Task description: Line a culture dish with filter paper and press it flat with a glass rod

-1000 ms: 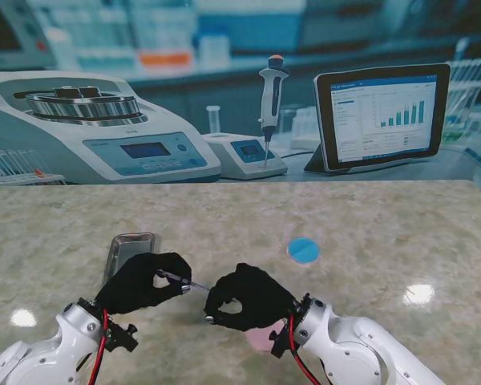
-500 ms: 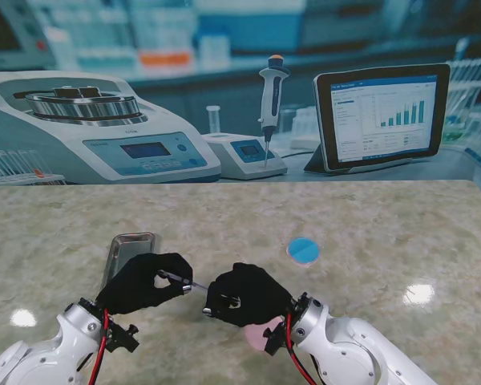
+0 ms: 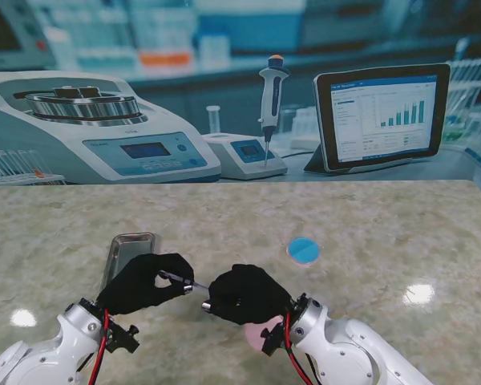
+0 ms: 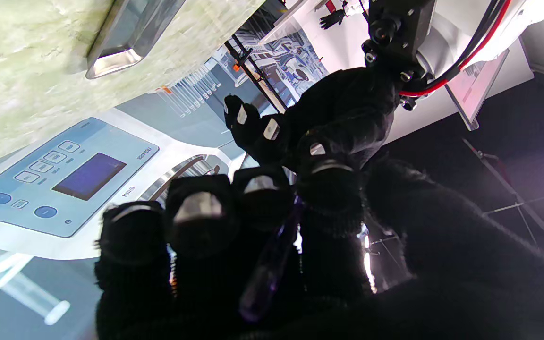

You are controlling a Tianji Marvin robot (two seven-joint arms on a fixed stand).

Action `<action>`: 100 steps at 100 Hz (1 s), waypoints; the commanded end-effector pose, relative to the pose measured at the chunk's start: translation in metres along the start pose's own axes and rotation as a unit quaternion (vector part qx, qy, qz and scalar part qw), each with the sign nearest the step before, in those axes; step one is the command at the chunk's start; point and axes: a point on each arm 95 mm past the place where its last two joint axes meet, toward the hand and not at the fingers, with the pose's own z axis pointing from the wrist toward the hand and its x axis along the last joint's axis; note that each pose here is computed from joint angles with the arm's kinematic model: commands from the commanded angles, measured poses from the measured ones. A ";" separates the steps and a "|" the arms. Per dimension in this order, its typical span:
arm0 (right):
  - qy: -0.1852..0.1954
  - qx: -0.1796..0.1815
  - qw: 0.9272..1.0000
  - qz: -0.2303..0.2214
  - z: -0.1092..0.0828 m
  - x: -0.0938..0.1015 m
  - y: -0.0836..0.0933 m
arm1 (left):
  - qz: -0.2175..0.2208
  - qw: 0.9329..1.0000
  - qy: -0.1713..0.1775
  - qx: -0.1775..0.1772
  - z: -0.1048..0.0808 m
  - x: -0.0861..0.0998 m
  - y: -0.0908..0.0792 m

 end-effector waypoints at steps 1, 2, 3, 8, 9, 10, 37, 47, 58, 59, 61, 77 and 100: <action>-0.004 -0.005 1.000 0.008 0.000 0.002 -0.004 | -0.002 1.000 0.001 -0.002 0.000 0.003 0.000; -0.004 -0.005 1.000 0.008 0.000 0.002 -0.003 | -0.003 1.000 0.001 -0.003 0.000 0.003 0.000; -0.004 -0.006 1.000 0.008 0.000 0.002 -0.003 | -0.003 1.000 0.001 -0.003 0.000 0.003 0.000; -0.005 -0.008 1.000 0.008 0.000 0.002 -0.003 | -0.003 1.000 0.001 -0.003 0.000 0.003 0.000; -0.005 -0.008 1.000 0.008 0.000 0.002 -0.003 | -0.004 1.000 0.001 -0.003 0.000 0.003 0.000; -0.005 -0.008 1.000 0.009 0.000 0.002 -0.003 | -0.004 1.000 0.001 -0.004 0.000 0.003 0.000; -0.018 -0.027 0.999 0.010 0.000 0.003 -0.001 | -0.004 1.000 0.001 -0.013 -0.001 0.003 -0.001; -0.022 -0.032 0.999 0.009 0.000 0.002 0.000 | -0.003 1.000 0.001 -0.014 -0.002 0.003 -0.001; -0.026 -0.035 0.999 0.008 0.000 0.001 0.002 | -0.001 1.000 0.002 -0.016 -0.003 0.002 -0.001; -0.026 -0.036 0.999 0.007 0.000 0.001 0.002 | 0.000 1.000 0.002 -0.016 -0.003 0.002 -0.002; -0.027 -0.037 0.999 0.007 0.000 0.001 0.002 | 0.000 1.000 0.002 -0.017 -0.003 0.002 -0.002; -0.036 -0.048 0.998 0.006 0.000 0.000 0.003 | 0.004 1.000 0.004 -0.021 -0.005 0.001 -0.003; -0.049 -0.064 0.997 0.002 -0.004 -0.002 0.008 | 0.005 1.000 0.006 -0.022 -0.011 -0.002 -0.004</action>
